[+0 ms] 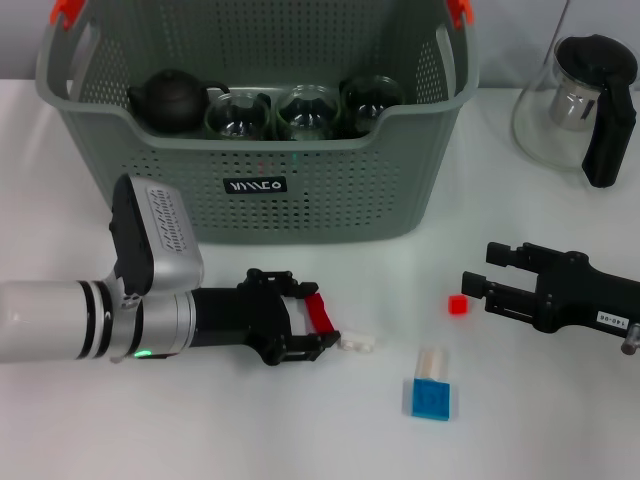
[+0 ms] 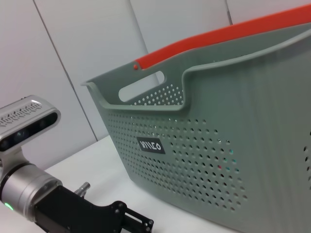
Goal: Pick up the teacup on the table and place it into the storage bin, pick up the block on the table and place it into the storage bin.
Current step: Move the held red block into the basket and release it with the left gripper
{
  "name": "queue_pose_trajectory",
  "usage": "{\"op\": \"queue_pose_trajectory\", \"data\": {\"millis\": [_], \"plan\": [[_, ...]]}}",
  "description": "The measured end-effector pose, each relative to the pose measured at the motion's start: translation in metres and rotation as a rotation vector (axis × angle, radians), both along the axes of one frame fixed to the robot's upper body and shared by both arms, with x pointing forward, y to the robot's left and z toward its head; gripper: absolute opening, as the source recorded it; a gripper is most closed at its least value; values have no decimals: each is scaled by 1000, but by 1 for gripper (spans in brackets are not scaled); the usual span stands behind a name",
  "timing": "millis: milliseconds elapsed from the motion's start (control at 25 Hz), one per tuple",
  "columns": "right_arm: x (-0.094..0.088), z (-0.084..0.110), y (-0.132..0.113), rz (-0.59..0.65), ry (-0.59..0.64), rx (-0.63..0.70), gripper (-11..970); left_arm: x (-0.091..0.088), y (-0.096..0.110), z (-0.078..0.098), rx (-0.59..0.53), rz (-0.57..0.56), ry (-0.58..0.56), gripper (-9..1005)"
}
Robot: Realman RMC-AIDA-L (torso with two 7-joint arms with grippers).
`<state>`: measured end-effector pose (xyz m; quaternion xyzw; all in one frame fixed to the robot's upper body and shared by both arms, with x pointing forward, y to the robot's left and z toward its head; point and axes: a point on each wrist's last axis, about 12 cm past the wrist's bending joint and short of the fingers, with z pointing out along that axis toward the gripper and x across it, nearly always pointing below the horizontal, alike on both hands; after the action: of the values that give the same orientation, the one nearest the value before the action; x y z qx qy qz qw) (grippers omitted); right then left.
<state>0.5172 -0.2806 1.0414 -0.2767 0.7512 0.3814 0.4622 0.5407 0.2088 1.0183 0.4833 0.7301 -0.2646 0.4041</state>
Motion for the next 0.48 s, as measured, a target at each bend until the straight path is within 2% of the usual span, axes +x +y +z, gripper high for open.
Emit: {"op": "queue_pose_trajectory", "data": {"millis": [40,240,320,480], "plan": [[0,0,0,0,0,0,712,1,0,2,-3,-2,-4,799],[0,1,-1,-1,-2,-2,713,0,4,9,-36,-18,-8,659],[1,1,-2,-1,-2,-3,713,-1,7,16,-68,-20,9,659],[1,2,-2,3,-4,-2,713,-5,27,54,-201,-44,17,658]]}}
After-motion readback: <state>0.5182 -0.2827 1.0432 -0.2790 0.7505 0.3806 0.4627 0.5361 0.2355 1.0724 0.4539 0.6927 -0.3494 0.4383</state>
